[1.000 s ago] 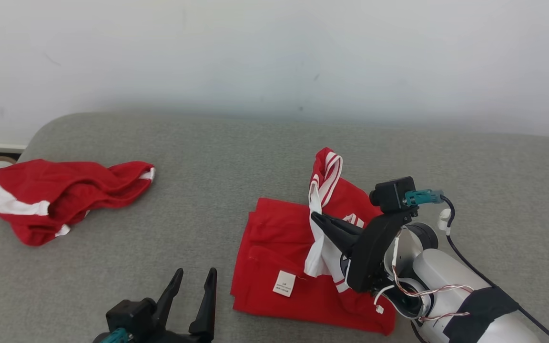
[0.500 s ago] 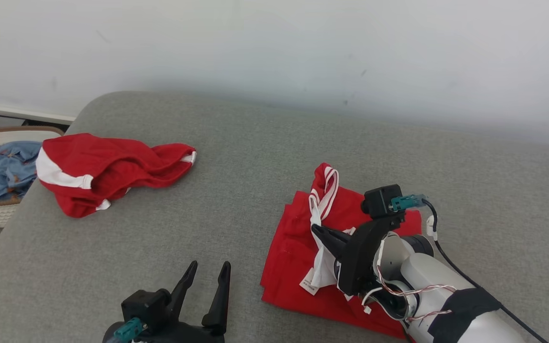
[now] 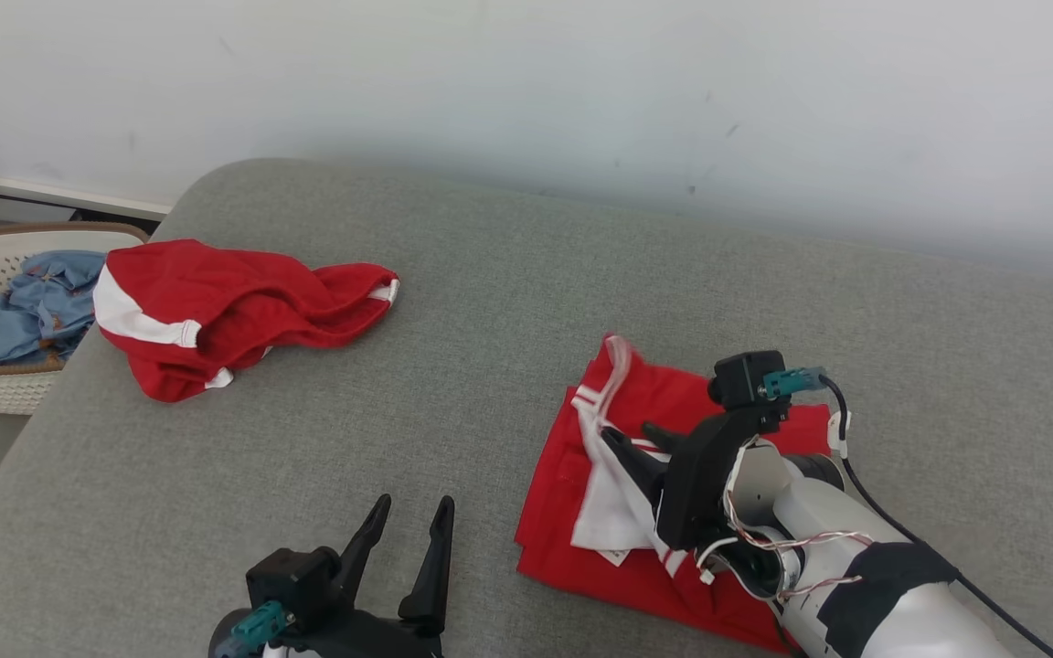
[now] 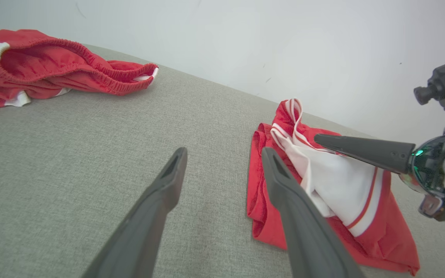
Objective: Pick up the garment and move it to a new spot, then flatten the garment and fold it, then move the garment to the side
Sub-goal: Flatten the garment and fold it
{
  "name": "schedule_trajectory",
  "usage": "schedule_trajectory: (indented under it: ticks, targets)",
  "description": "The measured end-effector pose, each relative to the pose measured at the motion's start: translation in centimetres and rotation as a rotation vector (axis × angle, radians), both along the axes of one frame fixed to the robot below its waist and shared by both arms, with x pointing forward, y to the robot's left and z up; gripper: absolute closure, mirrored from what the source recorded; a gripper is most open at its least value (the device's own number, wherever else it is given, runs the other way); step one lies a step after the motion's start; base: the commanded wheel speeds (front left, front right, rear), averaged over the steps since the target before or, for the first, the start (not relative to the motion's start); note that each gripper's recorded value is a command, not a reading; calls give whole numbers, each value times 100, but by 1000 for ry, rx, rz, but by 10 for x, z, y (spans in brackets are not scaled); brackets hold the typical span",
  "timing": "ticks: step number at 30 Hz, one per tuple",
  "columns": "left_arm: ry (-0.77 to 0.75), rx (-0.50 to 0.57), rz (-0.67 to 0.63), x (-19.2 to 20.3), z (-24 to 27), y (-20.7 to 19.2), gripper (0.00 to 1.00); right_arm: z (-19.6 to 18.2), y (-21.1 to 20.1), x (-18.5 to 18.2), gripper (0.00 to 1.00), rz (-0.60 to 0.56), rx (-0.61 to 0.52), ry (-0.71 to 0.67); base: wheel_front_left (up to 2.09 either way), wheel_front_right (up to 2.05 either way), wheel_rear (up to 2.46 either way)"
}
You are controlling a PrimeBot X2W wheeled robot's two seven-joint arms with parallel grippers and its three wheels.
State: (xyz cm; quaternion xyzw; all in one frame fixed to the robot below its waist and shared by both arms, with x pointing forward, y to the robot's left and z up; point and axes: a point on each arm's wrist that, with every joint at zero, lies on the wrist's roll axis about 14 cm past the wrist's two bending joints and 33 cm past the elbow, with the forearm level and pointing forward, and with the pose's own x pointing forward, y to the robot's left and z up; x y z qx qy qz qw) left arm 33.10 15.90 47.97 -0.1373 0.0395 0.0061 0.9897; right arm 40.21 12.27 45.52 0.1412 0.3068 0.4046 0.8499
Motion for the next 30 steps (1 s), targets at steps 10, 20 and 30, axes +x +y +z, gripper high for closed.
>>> schedule_trajectory:
  ticks: [10,20,30]
  targets:
    - [-7,-13,-12,3,0,-3,0,34,-9,16,0,-65,110,-66,0,0,0]
    - [4,-6,-32,-1,-8,-6,0,39,-88,47,0,-219,51,-196,0,0,0]
    - [-9,0,-94,5,-5,-23,0,2,-153,37,0,-347,-29,-156,0,0,0]
